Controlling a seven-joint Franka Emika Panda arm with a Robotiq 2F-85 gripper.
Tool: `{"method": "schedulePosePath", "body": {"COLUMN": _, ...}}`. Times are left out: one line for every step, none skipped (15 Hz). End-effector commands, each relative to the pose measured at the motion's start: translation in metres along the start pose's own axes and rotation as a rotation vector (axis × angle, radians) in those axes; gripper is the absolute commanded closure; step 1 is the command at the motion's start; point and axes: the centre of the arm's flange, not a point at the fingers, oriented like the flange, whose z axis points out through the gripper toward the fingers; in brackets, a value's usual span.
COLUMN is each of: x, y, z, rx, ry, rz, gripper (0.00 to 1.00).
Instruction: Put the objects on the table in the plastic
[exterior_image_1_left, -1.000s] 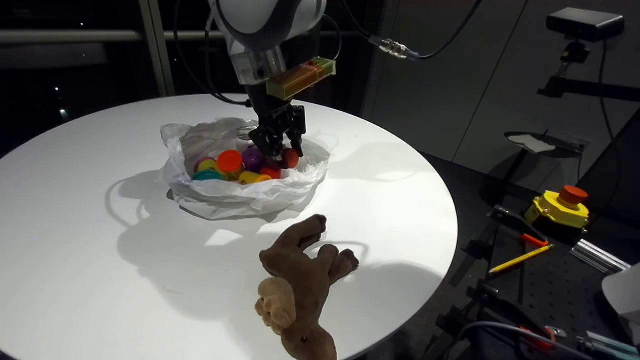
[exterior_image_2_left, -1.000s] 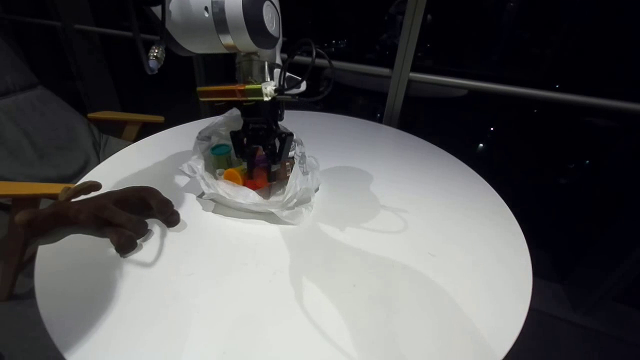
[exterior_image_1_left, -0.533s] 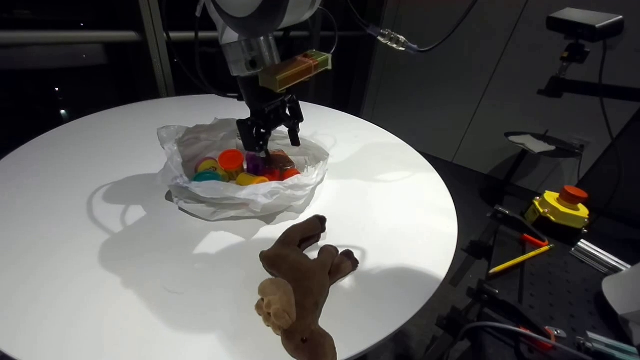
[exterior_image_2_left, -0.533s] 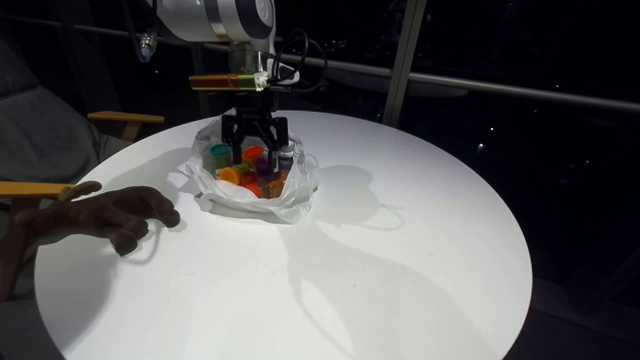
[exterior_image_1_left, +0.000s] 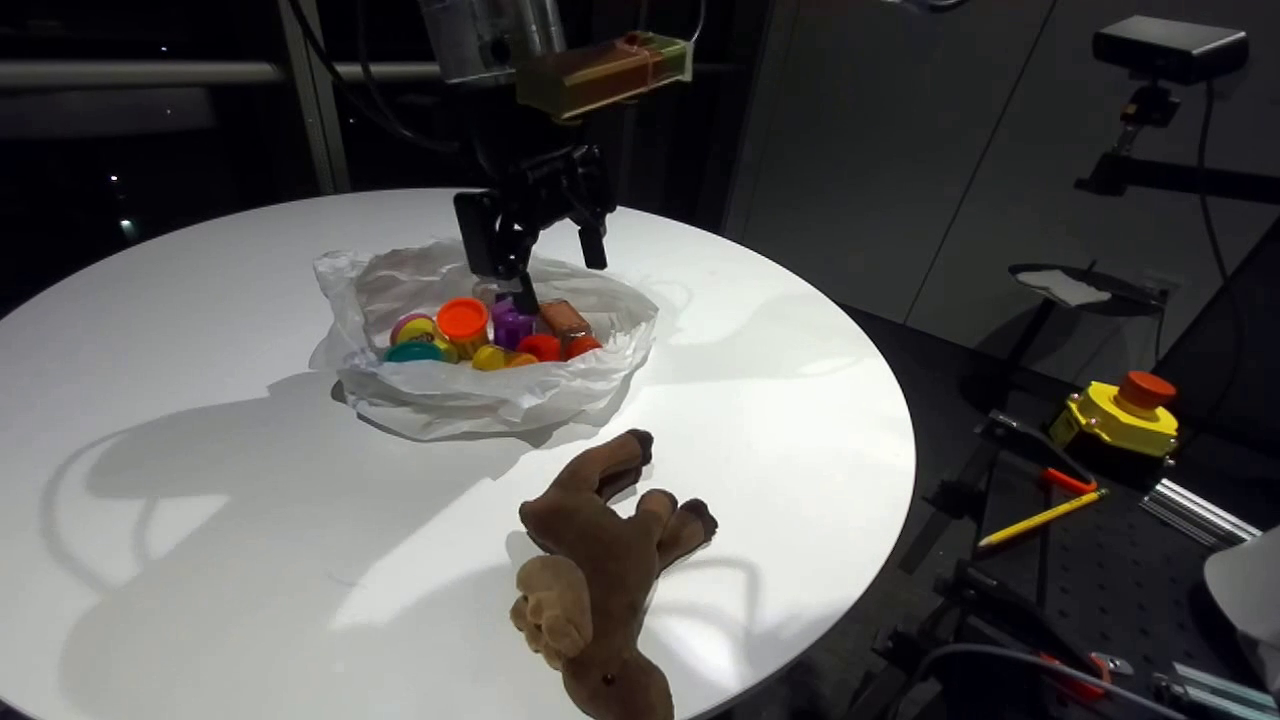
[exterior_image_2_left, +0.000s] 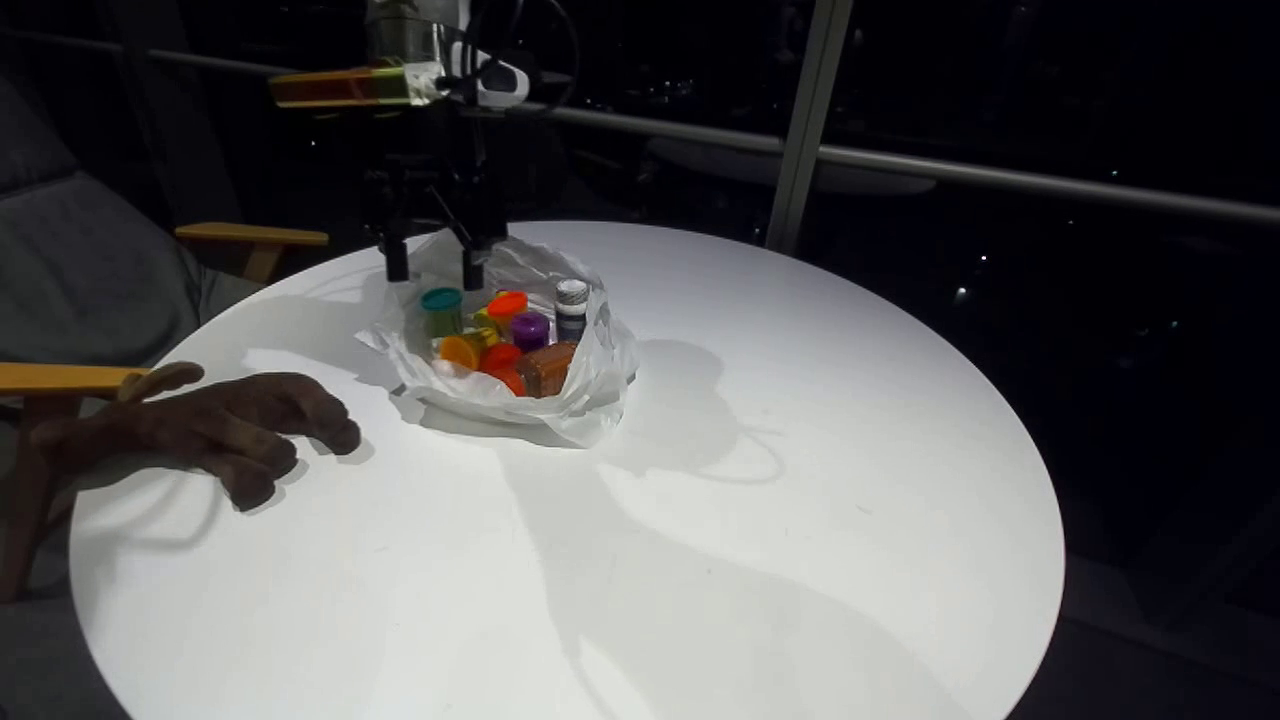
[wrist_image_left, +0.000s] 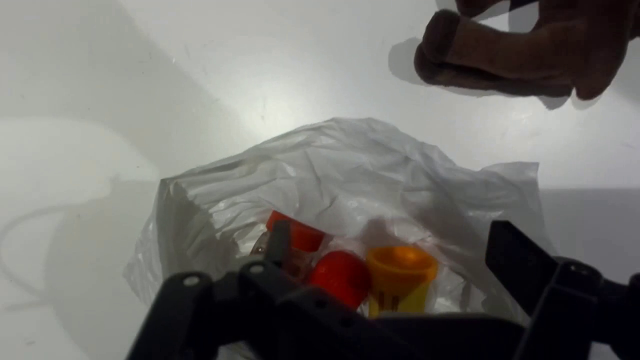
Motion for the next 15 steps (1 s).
{"method": "schedulePosePath", "body": {"x": -0.081, "y": -0.014, "z": 0.012, "rx": 0.049, "ry": 0.010, "rz": -0.048, "gripper": 0.00}}
{"method": "schedulePosePath", "body": {"x": -0.092, "y": -0.020, "z": 0.021, "rx": 0.062, "ry": 0.033, "rz": -0.078, "gripper": 0.00}}
{"method": "schedulePosePath", "body": {"x": -0.100, "y": -0.026, "z": 0.027, "rx": 0.083, "ry": 0.049, "rz": -0.104, "gripper": 0.00}}
{"method": "schedulePosePath", "body": {"x": -0.106, "y": -0.031, "z": 0.038, "rx": 0.102, "ry": 0.069, "rz": -0.111, "gripper": 0.00}}
{"method": "schedulePosePath", "body": {"x": -0.112, "y": -0.035, "z": 0.049, "rx": 0.127, "ry": 0.084, "rz": -0.110, "gripper": 0.00}}
{"method": "schedulePosePath", "body": {"x": -0.119, "y": -0.039, "z": 0.058, "rx": 0.160, "ry": 0.094, "rz": -0.101, "gripper": 0.00}}
{"method": "schedulePosePath", "body": {"x": -0.123, "y": -0.044, "z": 0.066, "rx": 0.188, "ry": 0.097, "rz": -0.088, "gripper": 0.00}}
{"method": "schedulePosePath", "body": {"x": -0.129, "y": -0.048, "z": 0.073, "rx": 0.208, "ry": 0.104, "rz": -0.080, "gripper": 0.00}}
{"method": "schedulePosePath", "body": {"x": -0.135, "y": -0.051, "z": 0.079, "rx": 0.224, "ry": 0.118, "rz": -0.071, "gripper": 0.00}}
{"method": "schedulePosePath", "body": {"x": -0.138, "y": -0.054, "z": 0.085, "rx": 0.238, "ry": 0.136, "rz": -0.064, "gripper": 0.00}}
{"method": "schedulePosePath", "body": {"x": -0.139, "y": -0.056, "z": 0.089, "rx": 0.250, "ry": 0.159, "rz": -0.068, "gripper": 0.00}}
{"method": "schedulePosePath", "body": {"x": -0.141, "y": -0.058, "z": 0.092, "rx": 0.258, "ry": 0.179, "rz": -0.076, "gripper": 0.00}}
{"method": "schedulePosePath", "body": {"x": -0.141, "y": -0.059, "z": 0.096, "rx": 0.259, "ry": 0.201, "rz": -0.084, "gripper": 0.00}}
{"method": "schedulePosePath", "body": {"x": -0.141, "y": -0.060, "z": 0.099, "rx": 0.258, "ry": 0.212, "rz": -0.093, "gripper": 0.00}}
{"method": "schedulePosePath", "body": {"x": -0.142, "y": -0.061, "z": 0.102, "rx": 0.258, "ry": 0.217, "rz": -0.099, "gripper": 0.00}}
